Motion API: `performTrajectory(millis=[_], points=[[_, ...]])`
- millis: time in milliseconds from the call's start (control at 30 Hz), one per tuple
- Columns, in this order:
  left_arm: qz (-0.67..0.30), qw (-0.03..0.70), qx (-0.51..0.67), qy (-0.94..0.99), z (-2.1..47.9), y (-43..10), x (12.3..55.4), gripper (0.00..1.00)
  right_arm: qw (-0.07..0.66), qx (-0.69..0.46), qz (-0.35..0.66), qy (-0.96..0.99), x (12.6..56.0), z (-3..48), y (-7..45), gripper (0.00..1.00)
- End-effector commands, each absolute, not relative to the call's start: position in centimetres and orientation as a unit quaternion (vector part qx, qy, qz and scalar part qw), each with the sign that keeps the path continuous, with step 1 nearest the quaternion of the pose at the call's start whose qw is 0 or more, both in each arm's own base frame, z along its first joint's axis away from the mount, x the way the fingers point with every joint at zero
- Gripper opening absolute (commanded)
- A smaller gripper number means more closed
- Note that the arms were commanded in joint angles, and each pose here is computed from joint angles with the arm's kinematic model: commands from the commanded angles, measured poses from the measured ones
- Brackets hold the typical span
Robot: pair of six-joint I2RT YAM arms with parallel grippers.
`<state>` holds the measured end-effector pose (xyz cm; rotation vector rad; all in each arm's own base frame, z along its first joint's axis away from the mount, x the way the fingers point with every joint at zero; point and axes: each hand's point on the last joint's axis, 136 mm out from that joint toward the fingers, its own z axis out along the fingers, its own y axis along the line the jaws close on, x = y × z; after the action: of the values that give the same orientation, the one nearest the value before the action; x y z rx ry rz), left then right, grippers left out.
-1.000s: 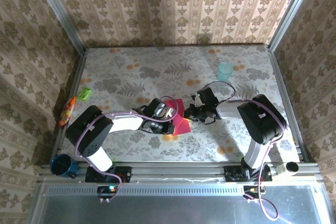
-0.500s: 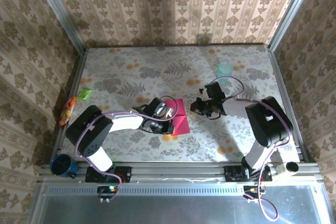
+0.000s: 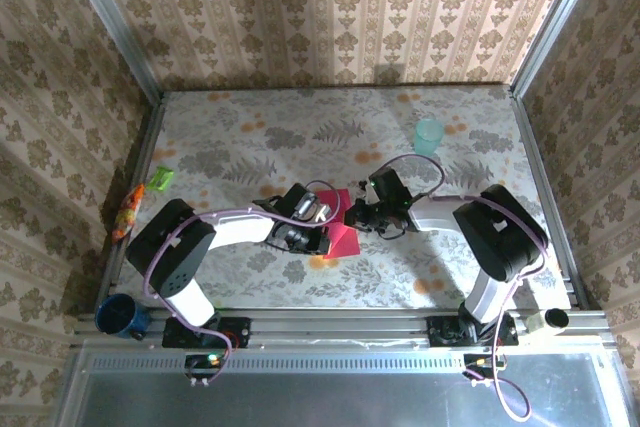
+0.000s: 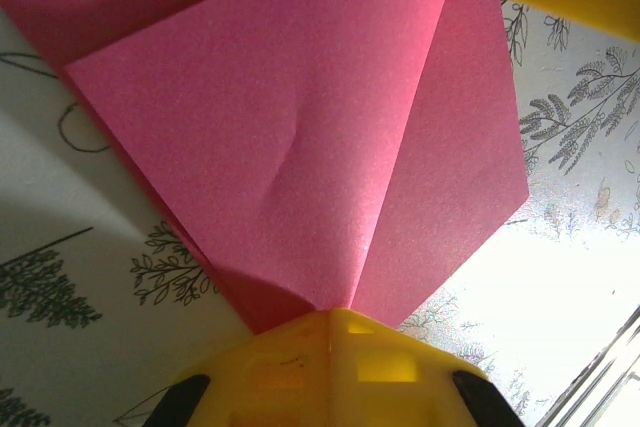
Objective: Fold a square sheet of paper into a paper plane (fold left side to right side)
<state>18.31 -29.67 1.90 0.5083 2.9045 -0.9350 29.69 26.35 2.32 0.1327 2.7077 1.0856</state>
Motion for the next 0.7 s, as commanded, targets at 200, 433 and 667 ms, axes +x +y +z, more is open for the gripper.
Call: performTrajectory(millis=[200,433,667], points=[[-0.297,0.037,0.176,0.938,3.7,-29.9,19.6,0.00,0.080,0.059,0.297,0.949,28.4,-1.3,23.9,0.00],[-0.324,0.044,0.186,0.926,5.3,-31.9,20.3,0.00,0.078,0.063,0.289,0.952,28.1,-1.7,23.6,0.00],[-0.330,0.031,0.192,0.924,4.3,-32.9,20.3,0.00,0.077,0.063,0.289,0.952,28.2,-1.6,23.6,0.00]])
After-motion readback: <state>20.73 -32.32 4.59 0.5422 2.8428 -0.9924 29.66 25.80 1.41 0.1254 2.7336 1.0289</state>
